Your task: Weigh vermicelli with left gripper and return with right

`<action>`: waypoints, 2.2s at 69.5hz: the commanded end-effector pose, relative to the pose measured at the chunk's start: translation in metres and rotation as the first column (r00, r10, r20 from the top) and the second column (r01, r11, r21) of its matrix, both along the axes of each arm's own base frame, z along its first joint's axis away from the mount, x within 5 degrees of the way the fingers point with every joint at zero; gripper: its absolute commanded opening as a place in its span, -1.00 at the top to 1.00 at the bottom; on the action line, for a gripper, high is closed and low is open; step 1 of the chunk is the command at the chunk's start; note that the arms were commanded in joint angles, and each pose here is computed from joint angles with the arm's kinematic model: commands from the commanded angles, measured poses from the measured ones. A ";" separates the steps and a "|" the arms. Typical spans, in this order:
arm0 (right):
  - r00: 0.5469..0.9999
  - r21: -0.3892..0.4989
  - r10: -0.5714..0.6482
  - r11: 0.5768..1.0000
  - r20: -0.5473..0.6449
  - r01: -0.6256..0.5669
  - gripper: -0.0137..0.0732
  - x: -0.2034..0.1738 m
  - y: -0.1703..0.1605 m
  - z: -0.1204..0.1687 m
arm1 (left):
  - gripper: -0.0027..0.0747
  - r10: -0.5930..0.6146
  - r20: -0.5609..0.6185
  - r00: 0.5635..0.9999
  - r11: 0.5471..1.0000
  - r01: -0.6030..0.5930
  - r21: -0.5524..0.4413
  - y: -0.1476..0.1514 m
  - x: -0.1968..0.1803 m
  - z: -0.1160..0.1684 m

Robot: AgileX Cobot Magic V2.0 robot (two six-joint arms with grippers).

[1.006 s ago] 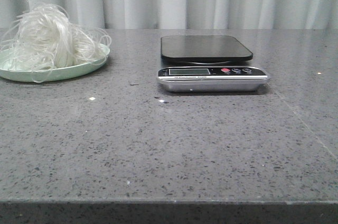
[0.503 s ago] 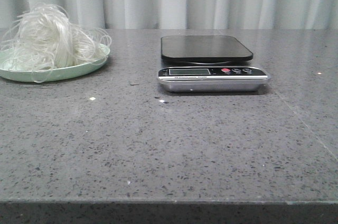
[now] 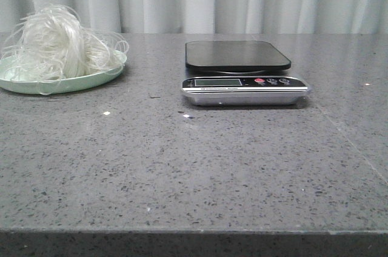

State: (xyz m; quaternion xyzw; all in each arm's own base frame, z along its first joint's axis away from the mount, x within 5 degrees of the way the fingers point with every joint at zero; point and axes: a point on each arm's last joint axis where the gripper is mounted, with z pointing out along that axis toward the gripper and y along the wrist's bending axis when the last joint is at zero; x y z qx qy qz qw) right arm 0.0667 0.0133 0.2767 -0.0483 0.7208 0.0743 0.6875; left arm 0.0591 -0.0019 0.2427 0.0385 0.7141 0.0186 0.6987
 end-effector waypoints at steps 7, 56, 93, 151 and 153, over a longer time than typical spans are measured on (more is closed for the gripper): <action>0.995 -0.001 -0.030 1.000 0.094 0.030 0.34 0.000 -0.003 0.014 | 0.58 0.006 0.102 0.995 1.000 -0.004 -0.021 0.001 -0.007 -0.023; 0.995 -0.001 -0.030 1.000 0.094 0.030 0.34 0.000 -0.003 0.014 | 0.58 0.008 0.084 0.996 1.000 -0.006 -0.021 0.001 -0.004 -0.035; 0.995 -0.013 -0.031 0.999 0.097 0.033 0.34 0.000 -0.003 0.014 | 0.58 0.008 0.084 0.996 1.000 -0.006 -0.021 0.001 -0.004 -0.035; 0.978 0.027 -0.180 0.984 0.101 0.179 0.34 -0.011 -0.013 -0.055 | 0.58 0.008 0.084 0.996 1.000 -0.006 -0.021 0.001 -0.004 -0.035; 0.978 0.028 -0.181 0.983 0.105 0.179 0.34 -0.012 -0.014 -0.060 | 0.58 0.008 0.084 0.996 1.000 -0.006 -0.021 0.001 -0.004 -0.035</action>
